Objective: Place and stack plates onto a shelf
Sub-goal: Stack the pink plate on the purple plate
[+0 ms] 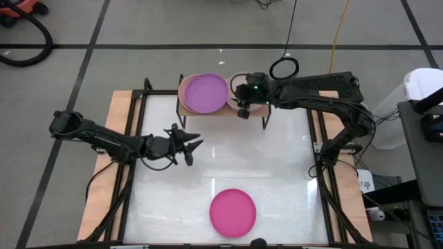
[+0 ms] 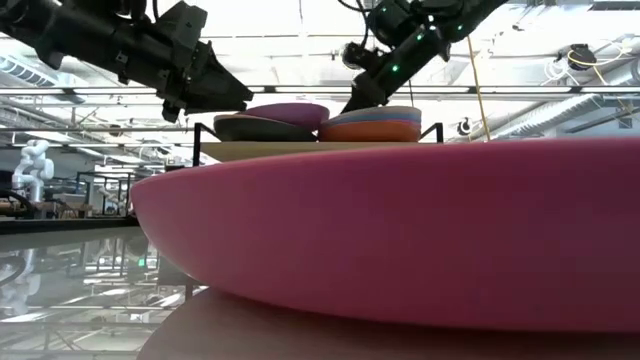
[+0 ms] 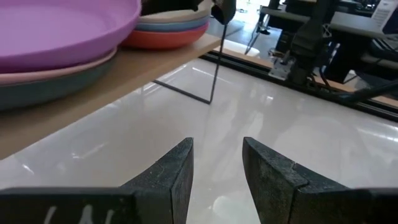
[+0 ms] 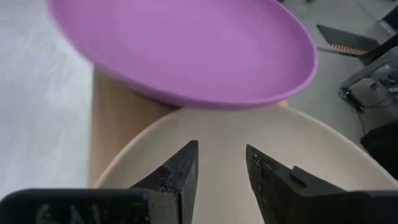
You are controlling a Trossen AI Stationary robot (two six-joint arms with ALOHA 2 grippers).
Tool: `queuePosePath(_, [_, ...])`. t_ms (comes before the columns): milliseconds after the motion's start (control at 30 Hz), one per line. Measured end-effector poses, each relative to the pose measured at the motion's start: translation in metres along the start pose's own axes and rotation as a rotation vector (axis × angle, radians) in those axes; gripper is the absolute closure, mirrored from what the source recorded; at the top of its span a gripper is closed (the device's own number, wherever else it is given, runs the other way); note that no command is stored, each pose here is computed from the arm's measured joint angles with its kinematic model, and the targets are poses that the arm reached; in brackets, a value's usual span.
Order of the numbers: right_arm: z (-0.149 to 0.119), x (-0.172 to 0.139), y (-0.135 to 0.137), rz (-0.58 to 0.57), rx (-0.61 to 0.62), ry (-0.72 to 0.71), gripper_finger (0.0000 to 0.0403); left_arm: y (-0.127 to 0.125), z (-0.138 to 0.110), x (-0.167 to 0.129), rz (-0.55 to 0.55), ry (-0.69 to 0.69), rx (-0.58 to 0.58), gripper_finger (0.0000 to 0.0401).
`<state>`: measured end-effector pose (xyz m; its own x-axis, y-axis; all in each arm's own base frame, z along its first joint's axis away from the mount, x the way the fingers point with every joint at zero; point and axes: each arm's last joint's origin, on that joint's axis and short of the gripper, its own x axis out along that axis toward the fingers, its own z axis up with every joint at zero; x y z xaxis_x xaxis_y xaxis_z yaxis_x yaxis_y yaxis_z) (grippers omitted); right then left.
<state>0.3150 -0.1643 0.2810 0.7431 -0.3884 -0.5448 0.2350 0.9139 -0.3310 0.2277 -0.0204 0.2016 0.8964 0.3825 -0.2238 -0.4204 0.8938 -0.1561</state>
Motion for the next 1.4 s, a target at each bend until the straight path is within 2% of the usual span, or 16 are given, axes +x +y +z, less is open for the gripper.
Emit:
queuePosePath(300, [0.01,-0.003,-0.006,-0.045,0.001,-0.104,0.0287,0.001,0.0,0.001,-0.016,0.007,-0.01,0.0258])
queuePosePath(500, [0.01,-0.003,-0.005,-0.04,-0.023,-0.1,0.0287,0.001,0.0,0.001,-0.021,0.009,-0.024,0.0258])
queuePosePath(733, [0.015,0.001,-0.005,-0.016,-0.017,-0.176,0.0287,0.0,0.0,0.001,-0.034,0.013,-0.023,0.0258])
queuePosePath(900, [0.013,0.005,-0.005,-0.028,-0.037,-0.162,0.0287,0.0,0.0,0.001,-0.034,0.013,-0.023,0.0258])
queuePosePath(1167, [0.022,-0.023,-0.009,-0.055,-0.044,-0.186,0.0287,0.001,0.0,0.001,-0.033,0.012,-0.042,0.0258])
queuePosePath(1400, [0.014,-0.013,-0.01,-0.041,-0.037,-0.132,0.0287,0.001,0.0,0.001,-0.033,0.012,-0.045,0.0258])
